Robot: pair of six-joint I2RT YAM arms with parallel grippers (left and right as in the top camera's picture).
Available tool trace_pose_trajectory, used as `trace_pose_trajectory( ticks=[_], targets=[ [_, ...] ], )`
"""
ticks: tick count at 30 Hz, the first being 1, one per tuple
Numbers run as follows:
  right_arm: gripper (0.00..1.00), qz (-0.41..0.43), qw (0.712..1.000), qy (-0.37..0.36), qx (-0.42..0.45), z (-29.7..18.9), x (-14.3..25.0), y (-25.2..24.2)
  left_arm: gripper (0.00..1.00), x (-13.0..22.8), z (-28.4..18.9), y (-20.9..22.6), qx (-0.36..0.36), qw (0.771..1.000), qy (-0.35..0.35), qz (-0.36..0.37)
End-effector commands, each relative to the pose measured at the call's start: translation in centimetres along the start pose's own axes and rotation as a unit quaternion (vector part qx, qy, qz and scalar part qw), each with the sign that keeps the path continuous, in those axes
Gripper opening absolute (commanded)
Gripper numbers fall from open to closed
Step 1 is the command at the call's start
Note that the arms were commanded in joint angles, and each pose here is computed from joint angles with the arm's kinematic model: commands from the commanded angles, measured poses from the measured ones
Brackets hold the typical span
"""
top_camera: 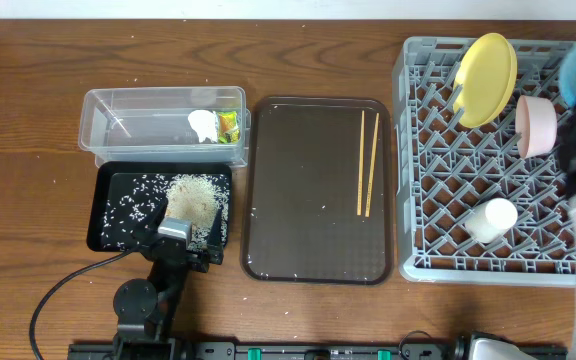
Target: Sort waste into correct bins and load items into the dishwasher rack
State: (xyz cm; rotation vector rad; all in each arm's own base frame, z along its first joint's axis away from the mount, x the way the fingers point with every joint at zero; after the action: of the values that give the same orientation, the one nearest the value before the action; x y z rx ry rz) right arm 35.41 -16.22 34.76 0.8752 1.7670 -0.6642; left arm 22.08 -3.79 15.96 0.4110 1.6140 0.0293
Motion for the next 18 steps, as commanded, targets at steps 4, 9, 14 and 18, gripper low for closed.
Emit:
trace_pose_trajectory(
  ticks=[4,9,14,18],
  targets=[
    [0.01,-0.084,0.993,-0.053,0.067,-3.7,-0.4,2.2,0.95,1.4,0.2,-0.6,0.013,1.000,0.017,0.001],
    [0.01,-0.129,0.989,-0.048,0.057,-4.2,1.9,5.7,0.95,1.4,0.2,-0.6,0.013,1.000,0.017,0.001],
    [0.01,-0.232,0.967,-0.059,0.091,-4.2,4.5,9.2,0.95,1.4,0.2,-0.6,0.013,1.000,0.017,0.001],
    [0.01,-0.332,0.936,-0.050,0.108,-3.0,6.9,11.5,0.95,1.4,0.2,-0.6,0.013,1.000,0.017,0.001]
  ],
)
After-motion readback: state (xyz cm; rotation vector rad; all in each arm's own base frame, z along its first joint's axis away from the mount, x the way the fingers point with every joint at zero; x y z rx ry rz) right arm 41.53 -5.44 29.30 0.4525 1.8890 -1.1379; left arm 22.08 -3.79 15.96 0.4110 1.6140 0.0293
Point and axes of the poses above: each gripper's point midway between its finger pads, its own z axis out along the fingers, its own y axis along the line the jaws close on, x = y × z, the point moved 2 cm from there along -z, back along the fingers, and after that the axes turned 14 degrees about z, right-handed, at the moved point
